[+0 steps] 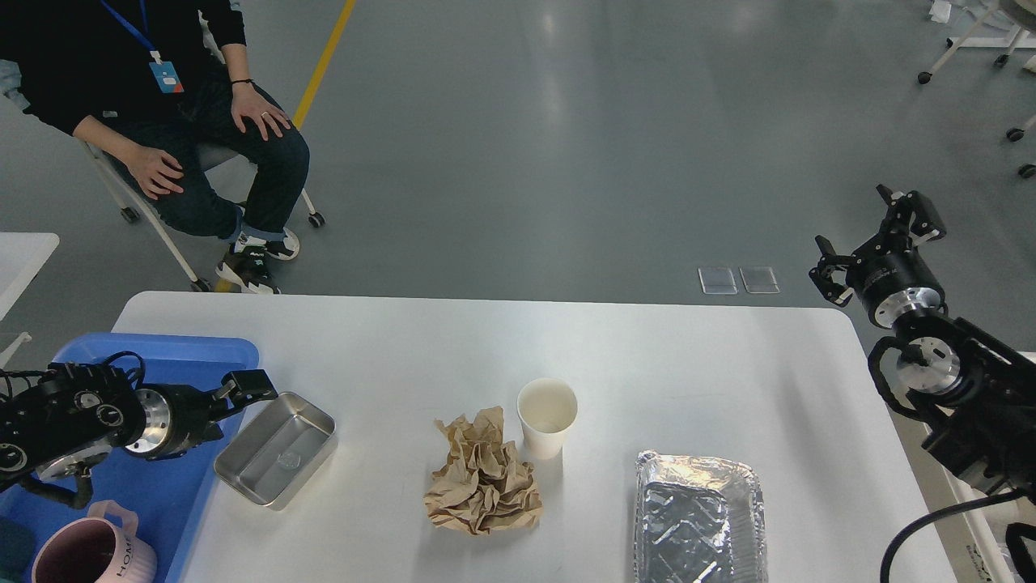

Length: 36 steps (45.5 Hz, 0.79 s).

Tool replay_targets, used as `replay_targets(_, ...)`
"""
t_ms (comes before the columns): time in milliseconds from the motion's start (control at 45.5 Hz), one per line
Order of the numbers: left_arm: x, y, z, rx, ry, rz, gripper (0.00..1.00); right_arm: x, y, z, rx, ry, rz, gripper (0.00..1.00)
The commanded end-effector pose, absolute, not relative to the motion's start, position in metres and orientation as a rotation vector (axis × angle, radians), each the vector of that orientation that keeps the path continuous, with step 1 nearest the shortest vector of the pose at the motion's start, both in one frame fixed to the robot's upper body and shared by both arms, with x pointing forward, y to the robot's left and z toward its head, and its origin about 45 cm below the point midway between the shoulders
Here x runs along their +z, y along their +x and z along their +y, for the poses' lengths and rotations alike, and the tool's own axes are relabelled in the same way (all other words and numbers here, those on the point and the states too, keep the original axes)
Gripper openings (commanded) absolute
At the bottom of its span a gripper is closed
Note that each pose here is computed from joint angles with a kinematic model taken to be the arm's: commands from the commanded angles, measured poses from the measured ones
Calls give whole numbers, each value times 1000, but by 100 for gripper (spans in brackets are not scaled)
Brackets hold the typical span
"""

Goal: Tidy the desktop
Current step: 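Reach the left gripper toward the silver metal tin, then close the left gripper on the edge of the silver tin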

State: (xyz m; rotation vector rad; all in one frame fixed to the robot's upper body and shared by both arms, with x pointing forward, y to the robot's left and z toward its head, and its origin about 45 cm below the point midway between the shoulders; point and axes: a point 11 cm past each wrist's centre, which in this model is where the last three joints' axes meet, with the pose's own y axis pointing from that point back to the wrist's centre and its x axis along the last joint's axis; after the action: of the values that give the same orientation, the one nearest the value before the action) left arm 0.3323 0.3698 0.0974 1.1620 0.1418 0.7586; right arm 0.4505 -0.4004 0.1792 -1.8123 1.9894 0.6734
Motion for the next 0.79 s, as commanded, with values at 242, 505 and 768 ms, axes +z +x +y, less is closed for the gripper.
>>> replay_targets(242, 88, 325, 370, 750, 1178, 148, 97, 179, 450, -400, 673, -1813, 1986, 100)
replay_targets(505, 80, 322, 360, 730, 1180, 139, 97, 177, 449, -401, 678, -1813, 1990, 100)
replay_targets(768, 74, 323, 341, 709, 1162, 132, 97, 178, 449, -401, 677, -1810, 1989, 100)
